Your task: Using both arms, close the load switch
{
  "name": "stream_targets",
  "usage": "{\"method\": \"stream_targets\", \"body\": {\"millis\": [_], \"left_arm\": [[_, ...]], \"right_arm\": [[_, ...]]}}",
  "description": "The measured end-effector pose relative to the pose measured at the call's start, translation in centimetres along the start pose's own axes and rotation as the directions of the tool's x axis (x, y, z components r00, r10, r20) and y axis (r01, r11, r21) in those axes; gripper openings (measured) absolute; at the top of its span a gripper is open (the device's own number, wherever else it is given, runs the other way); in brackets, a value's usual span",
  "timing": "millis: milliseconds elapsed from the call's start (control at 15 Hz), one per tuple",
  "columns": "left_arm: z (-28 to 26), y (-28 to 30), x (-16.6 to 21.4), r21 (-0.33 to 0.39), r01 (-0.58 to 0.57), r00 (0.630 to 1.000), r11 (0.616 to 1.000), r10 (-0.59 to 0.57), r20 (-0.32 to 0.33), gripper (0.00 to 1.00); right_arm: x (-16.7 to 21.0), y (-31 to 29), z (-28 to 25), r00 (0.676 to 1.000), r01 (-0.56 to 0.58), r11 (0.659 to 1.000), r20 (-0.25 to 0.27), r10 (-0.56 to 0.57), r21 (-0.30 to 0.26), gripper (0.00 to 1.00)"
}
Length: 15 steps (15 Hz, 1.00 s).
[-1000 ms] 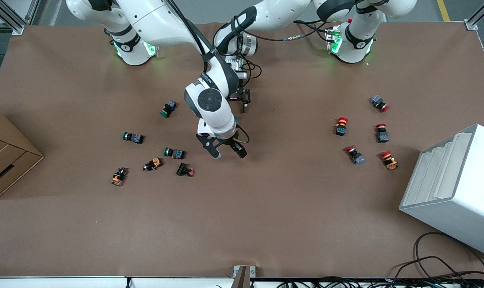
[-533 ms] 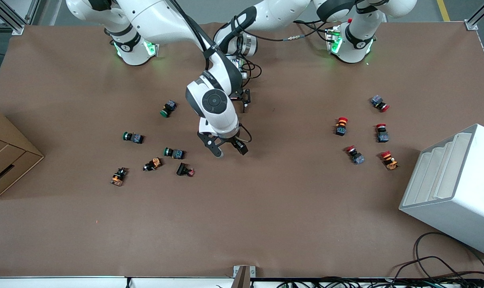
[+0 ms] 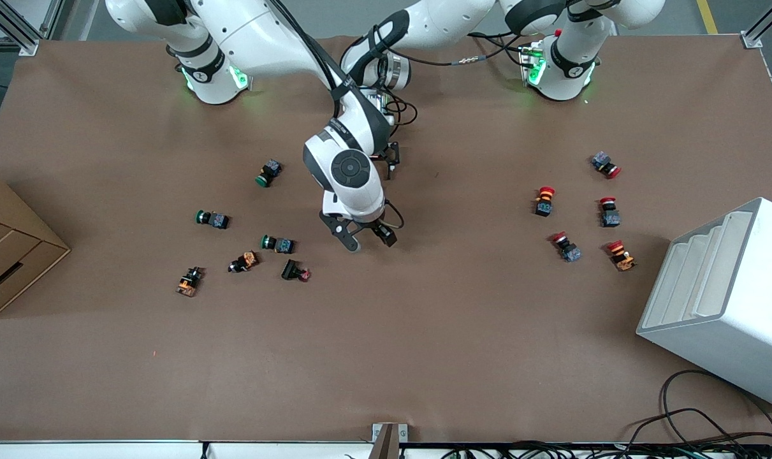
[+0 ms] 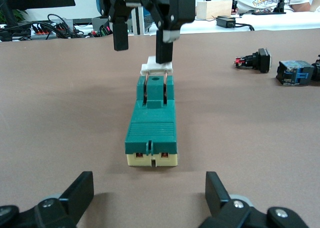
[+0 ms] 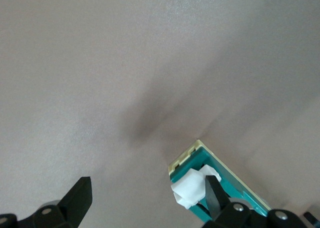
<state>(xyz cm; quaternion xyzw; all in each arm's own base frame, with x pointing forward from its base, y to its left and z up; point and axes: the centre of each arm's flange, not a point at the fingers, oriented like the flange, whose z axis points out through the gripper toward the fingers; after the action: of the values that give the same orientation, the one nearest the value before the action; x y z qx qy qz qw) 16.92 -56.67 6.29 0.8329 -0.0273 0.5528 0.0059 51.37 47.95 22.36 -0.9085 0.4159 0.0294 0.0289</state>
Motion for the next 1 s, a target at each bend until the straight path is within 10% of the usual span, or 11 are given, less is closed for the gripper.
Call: {"method": "stream_targets", "body": {"millis": [1000], "left_arm": [[0.0, 0.1, 0.1, 0.003, 0.000, 1.000, 1.000, 0.000, 0.001, 0.99]], "right_arm": [[1.9, -1.2, -0.4, 1.000, -0.008, 0.998, -0.010, 0.008, 0.059, 1.00]]}}
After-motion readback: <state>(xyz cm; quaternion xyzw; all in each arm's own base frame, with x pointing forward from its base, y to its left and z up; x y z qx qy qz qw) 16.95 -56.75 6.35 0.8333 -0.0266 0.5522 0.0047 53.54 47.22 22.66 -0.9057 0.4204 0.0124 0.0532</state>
